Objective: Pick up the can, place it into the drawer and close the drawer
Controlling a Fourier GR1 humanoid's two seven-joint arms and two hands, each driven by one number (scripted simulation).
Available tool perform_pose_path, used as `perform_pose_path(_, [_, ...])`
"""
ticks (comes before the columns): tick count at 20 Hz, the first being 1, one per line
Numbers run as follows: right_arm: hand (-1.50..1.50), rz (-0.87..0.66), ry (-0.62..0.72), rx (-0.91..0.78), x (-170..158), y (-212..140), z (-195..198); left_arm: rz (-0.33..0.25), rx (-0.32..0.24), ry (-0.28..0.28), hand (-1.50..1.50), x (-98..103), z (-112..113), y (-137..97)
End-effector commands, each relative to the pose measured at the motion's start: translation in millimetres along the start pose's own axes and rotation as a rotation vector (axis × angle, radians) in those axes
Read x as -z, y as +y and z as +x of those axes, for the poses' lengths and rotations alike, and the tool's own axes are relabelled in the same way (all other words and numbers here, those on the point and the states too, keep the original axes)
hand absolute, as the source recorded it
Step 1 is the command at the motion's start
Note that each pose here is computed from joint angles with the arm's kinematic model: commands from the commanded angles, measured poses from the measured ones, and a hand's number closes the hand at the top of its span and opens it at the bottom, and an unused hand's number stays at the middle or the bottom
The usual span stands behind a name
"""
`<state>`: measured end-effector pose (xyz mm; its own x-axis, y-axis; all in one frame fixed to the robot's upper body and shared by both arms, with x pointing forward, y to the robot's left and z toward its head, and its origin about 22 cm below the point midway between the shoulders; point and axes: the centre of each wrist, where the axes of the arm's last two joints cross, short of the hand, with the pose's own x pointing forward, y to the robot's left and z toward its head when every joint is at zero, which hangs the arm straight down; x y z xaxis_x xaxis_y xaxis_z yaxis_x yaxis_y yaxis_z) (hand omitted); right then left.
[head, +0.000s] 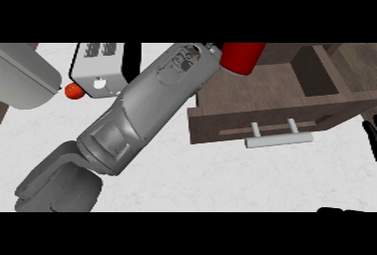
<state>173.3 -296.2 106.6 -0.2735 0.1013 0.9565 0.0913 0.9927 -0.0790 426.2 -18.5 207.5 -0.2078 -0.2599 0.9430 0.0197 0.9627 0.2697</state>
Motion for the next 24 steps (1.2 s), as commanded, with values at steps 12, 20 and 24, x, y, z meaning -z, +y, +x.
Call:
perform_pose_path(12, [-1.50, 0.014, -0.018, -0.013, 4, 7, 4, 0.055, 0.090, 0.022, -1.50, -6, -38, 0])
perform_pose_path(20, [-1.50, 0.043, -0.023, -0.013, 14, 6, 8, 0.124, 0.099, 0.002, -1.50, -14, -52, -4])
perform_pose_path(24, [-1.50, 0.018, -0.052, -0.022, 15, 3, 7, 0.137, 0.074, -0.002, -1.50, -8, -45, 0])
